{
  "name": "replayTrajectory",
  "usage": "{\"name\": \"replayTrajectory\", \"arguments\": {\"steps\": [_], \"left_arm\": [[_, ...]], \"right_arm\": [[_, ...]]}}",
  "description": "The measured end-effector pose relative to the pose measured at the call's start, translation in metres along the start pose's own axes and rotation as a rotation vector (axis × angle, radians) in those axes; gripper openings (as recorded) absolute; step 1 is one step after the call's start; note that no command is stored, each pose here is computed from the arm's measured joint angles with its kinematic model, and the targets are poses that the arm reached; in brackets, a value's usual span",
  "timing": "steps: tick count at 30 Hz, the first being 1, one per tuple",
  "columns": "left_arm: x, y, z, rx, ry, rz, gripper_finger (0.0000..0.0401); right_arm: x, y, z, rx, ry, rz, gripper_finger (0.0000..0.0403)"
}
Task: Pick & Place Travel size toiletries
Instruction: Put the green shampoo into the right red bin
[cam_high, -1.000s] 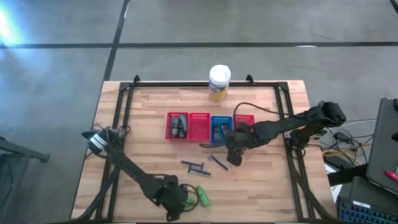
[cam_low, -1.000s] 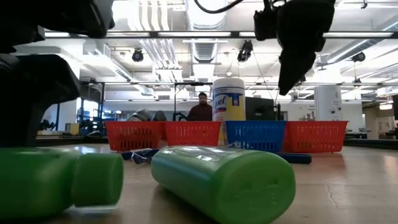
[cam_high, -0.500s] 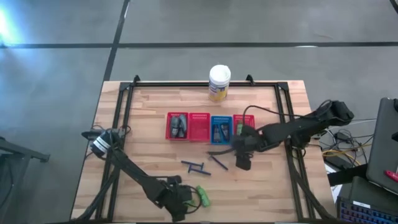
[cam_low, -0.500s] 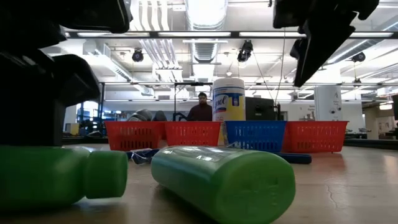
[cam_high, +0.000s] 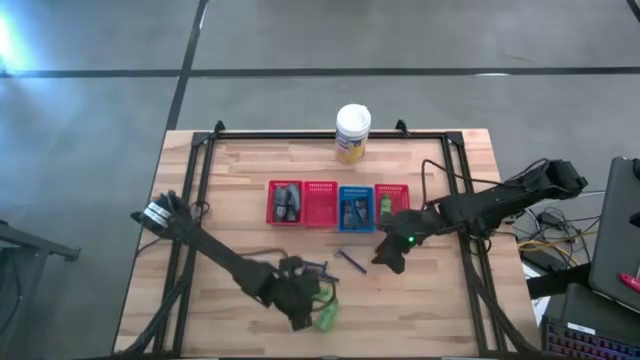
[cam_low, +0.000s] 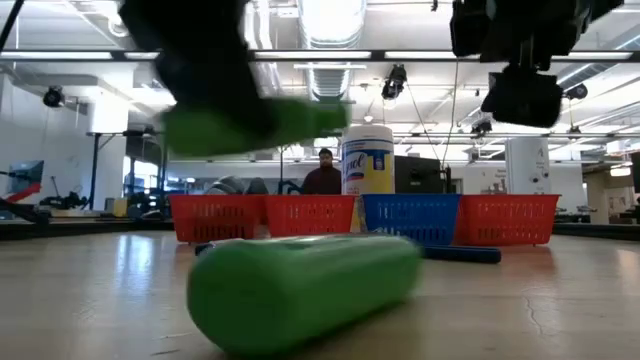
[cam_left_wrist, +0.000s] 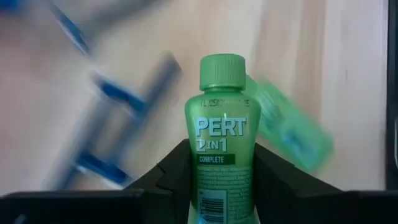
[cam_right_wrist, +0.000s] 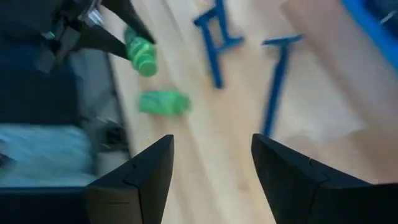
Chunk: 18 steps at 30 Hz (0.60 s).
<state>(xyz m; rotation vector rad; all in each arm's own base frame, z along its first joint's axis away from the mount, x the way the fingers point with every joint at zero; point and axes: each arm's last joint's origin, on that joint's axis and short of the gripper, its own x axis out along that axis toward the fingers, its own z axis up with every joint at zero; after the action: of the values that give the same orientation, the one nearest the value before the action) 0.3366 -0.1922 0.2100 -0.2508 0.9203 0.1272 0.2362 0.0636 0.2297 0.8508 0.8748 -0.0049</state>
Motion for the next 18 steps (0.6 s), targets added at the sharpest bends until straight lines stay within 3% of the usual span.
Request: {"name": "replayTrajectory", "arguments": {"steps": [4, 8, 18], "left_arm": [[-0.024, 0.018, 0.027, 0.071, -0.158, 0.098, 0.0128], [-0.033, 0.038, 0.051, 0.16, -0.215, 0.159, 0.0127], [-0.031, 0.07, 0.095, 0.228, -0.347, 0.192, 0.0126]], "right_arm": [[0.005, -0.002, -0.001, 0.196, -0.062, 0.132, 0.0221], [0.004, 0.003, 0.003, 0.267, -0.128, 0.232, 0.0244], [0.002, 0.005, 0.012, 0.315, -0.262, 0.19, 0.0326]]}}
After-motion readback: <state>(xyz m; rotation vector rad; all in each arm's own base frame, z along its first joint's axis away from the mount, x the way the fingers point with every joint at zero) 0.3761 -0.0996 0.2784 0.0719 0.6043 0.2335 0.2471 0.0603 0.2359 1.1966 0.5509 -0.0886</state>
